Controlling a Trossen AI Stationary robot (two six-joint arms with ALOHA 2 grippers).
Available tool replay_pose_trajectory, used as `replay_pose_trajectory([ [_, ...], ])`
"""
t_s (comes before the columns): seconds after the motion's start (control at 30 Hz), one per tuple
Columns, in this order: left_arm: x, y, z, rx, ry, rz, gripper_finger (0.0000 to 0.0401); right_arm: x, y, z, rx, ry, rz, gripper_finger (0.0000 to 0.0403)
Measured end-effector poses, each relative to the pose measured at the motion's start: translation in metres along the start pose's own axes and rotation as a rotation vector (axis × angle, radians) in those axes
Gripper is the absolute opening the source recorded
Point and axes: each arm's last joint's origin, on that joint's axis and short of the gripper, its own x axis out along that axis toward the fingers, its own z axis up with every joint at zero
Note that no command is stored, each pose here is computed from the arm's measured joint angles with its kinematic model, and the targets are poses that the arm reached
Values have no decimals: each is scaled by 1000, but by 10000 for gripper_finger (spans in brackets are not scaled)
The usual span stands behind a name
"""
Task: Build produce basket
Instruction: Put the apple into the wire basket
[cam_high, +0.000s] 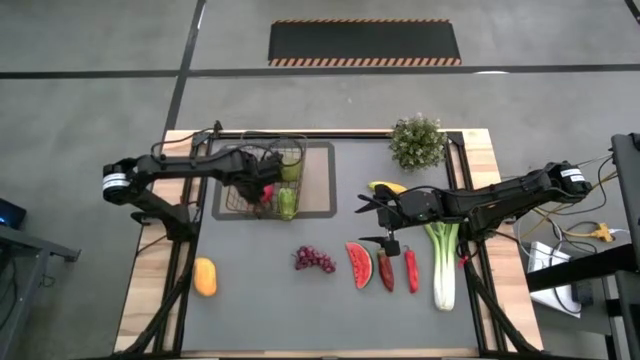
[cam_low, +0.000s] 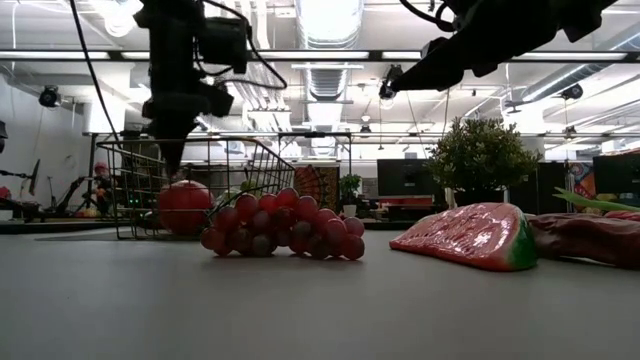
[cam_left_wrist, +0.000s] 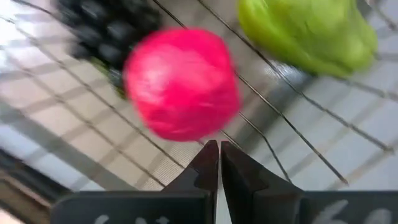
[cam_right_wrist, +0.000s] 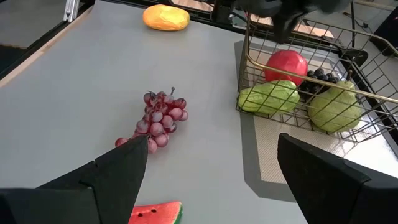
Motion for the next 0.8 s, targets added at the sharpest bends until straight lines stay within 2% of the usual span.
replay_pose_trajectory([
  [0.1, -8, 4, 5, -6, -73, 105, 1, 0, 0, 0, 6, 0, -1, 338],
  [0.23, -5, 10, 8, -8, -146, 261, 1, 0, 0, 0, 6, 0, -1, 338],
  [0.33, 4, 10, 12, -21, -162, 251, 1, 0, 0, 0, 7, 0, -1, 338],
  [0.6, 23, 8, 6, -16, -90, 229, 1, 0, 0, -2, 26, 8, 0, 338],
  [0.8, 25, 3, 15, -35, -164, 136, 1, 0, 0, -2, 26, 5, -1, 338],
])
